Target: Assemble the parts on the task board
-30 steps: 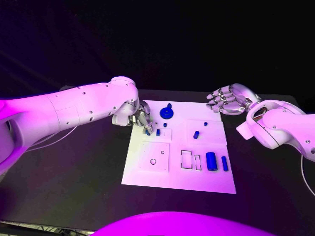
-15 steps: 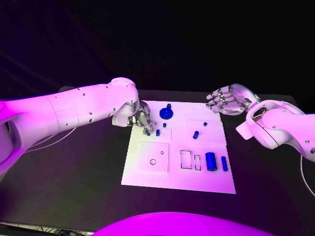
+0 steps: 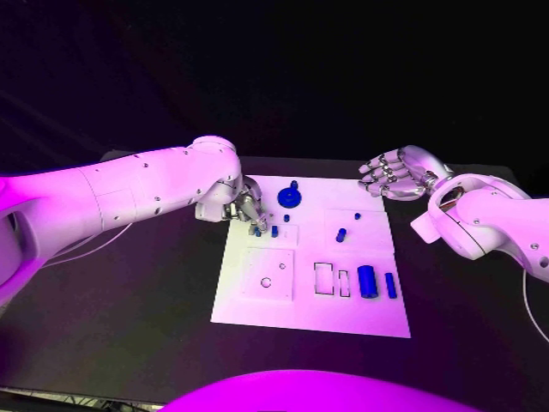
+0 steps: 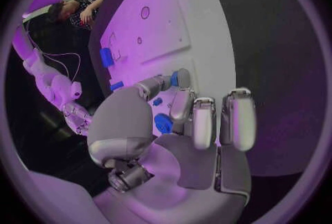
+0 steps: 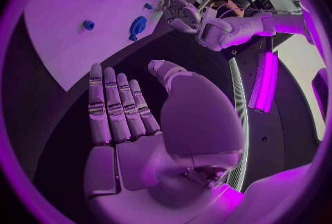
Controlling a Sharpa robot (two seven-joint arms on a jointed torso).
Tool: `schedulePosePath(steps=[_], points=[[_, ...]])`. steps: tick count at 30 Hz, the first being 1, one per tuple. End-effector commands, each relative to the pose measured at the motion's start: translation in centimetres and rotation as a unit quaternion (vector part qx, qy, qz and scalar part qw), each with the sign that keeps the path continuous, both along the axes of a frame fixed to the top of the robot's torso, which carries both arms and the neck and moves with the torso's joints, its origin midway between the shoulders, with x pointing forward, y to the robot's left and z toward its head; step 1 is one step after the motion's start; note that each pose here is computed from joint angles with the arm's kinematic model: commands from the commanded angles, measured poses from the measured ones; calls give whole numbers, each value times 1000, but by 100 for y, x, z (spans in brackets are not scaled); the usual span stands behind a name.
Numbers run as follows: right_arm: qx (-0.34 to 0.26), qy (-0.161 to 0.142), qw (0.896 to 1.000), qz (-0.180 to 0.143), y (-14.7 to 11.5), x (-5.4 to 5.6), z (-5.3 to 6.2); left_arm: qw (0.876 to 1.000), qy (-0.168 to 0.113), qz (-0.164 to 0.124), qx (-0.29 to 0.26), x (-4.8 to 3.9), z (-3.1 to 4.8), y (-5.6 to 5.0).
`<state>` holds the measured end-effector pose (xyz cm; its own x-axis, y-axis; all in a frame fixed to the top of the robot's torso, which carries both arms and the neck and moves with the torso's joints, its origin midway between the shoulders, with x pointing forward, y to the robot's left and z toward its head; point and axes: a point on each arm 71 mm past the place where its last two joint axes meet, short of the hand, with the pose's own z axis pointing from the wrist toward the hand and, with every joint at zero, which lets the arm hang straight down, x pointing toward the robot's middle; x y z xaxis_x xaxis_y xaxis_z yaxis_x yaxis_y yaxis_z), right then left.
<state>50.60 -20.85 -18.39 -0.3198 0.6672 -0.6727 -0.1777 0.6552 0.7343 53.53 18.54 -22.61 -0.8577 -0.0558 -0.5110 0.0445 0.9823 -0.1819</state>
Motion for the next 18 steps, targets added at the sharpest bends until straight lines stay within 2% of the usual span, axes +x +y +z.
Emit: schedulePosePath(steps=[1,18], points=[[0,-1,1000,10,15,-8,1,1000,7,-5,1,-25,-38,-14],[0,-1,1000,8,7,-7,1,1000,0,5,1,-1,-35,36]])
